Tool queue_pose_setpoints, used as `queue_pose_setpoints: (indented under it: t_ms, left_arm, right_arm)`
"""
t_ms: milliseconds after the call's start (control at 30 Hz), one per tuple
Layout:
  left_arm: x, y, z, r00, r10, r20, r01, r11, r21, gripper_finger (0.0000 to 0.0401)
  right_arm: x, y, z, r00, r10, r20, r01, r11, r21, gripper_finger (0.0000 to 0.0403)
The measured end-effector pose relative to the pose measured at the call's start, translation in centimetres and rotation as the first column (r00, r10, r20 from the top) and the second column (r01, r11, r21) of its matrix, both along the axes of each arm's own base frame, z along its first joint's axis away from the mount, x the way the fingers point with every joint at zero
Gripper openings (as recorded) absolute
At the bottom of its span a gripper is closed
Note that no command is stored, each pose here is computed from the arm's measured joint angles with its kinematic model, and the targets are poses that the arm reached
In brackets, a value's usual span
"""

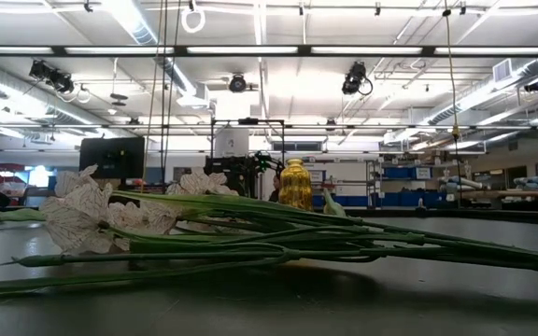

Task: Sort flowers into vase by color
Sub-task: Put the red flowers into the transparent vase

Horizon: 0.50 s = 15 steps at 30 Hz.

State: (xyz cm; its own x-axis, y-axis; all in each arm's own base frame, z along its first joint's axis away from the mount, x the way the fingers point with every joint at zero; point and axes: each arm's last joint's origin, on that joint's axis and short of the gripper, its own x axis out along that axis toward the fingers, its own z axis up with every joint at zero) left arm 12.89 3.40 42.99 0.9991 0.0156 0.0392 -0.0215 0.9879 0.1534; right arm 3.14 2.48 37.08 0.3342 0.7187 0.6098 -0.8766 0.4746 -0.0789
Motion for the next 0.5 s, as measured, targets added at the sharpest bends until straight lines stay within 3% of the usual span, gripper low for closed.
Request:
queue_pose_setpoints:
  t_ms: [167,333,500]
  left_arm:
    - [0.0,0.0,0.0,1.0,0.0,0.0,0.0,1.0,0.0,0.0224]
    - [0.0,0.0,0.0,1.0,0.0,0.0,0.0,1.0,0.0,0.0224]
    - [0.0,0.0,0.0,1.0,0.0,0.0,0.0,1.0,0.0,0.0224]
  right_arm:
    - [1.6,0.3,0.7,0.998,0.044,0.039,-0.045,0.999,0.015,0.0015]
    - [4.1,1.4,0.1,0.991,0.129,-0.046,-0.131,0.99,-0.052,0.0015]
    - [5.8,3.1,-0.5,0.983,0.181,-0.025,-0.183,0.975,-0.123,0.0015]
